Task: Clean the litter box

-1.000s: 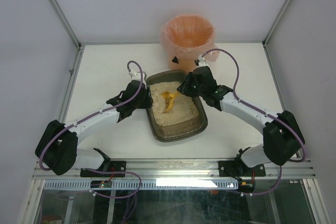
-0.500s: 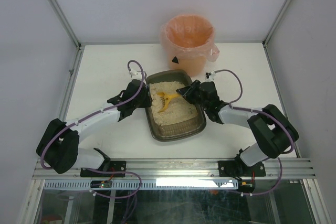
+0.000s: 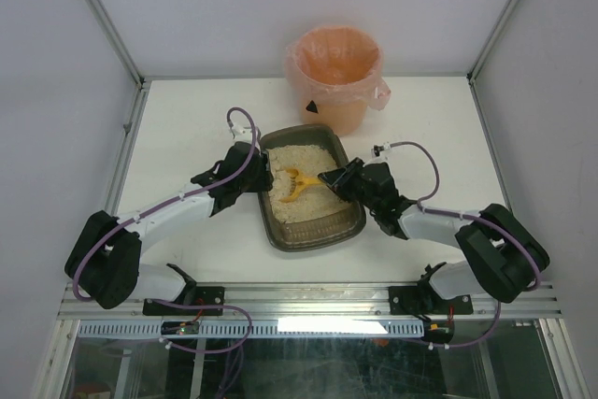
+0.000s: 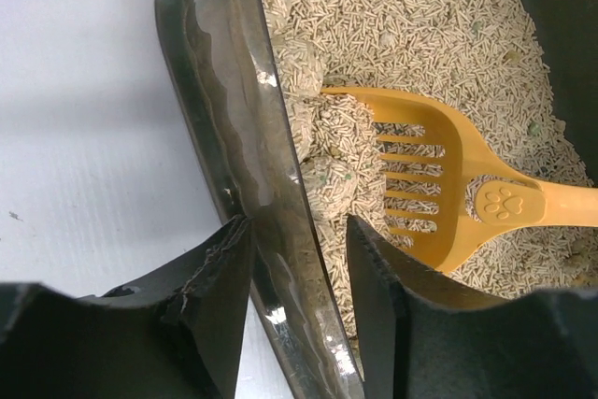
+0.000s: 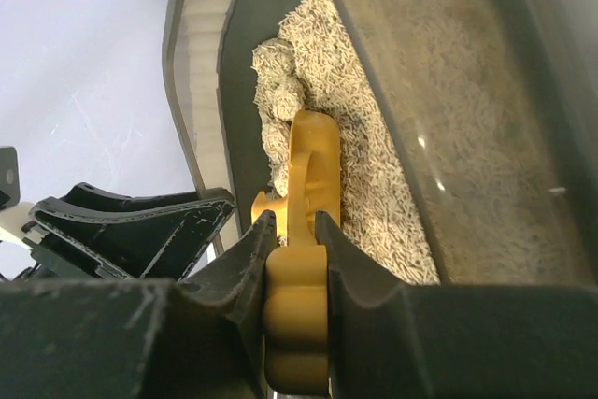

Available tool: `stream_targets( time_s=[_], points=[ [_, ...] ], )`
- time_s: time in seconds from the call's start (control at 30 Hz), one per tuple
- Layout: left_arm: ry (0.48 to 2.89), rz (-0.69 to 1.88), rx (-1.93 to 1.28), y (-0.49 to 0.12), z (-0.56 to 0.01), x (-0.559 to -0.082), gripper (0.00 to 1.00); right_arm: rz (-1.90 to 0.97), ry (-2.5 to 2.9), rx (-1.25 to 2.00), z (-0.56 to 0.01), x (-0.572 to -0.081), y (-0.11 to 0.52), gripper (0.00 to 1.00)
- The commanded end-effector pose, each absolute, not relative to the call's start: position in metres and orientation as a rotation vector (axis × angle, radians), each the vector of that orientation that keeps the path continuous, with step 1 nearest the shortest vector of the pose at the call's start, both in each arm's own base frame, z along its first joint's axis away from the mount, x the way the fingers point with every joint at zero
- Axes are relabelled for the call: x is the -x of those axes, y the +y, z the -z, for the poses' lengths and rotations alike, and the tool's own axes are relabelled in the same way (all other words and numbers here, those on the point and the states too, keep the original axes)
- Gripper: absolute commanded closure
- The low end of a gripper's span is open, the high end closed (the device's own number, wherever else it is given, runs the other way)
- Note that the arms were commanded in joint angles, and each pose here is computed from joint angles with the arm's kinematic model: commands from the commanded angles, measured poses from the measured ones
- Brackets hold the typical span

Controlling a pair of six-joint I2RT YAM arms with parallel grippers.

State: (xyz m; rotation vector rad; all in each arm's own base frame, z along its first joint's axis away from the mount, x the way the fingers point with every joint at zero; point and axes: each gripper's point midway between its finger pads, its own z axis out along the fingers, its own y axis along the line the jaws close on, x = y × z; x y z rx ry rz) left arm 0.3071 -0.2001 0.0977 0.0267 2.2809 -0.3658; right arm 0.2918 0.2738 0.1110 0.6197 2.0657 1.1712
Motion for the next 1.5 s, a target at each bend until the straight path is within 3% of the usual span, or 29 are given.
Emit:
stream_targets(
  time_s=[0.0, 0.53, 1.47],
  points=[
    [2.232, 0.445, -0.033, -0.214, -0.118, -0.310, 0.54, -1.257, 2.074, -0.603, -0.113, -0.272, 0.279, 1.00],
    [2.131, 0.447, 0.026, -0.201, -0.157, -0.313, 0.36, -1.337, 1.888, -0.529, -0.144, -0.272, 0.262, 1.00],
    [2.056, 0.497, 0.038, -0.199, -0.190, -0.315, 0.32, -1.404, 1.751, -0.568, -0.174, -0.268, 0.220, 1.00]
  ],
)
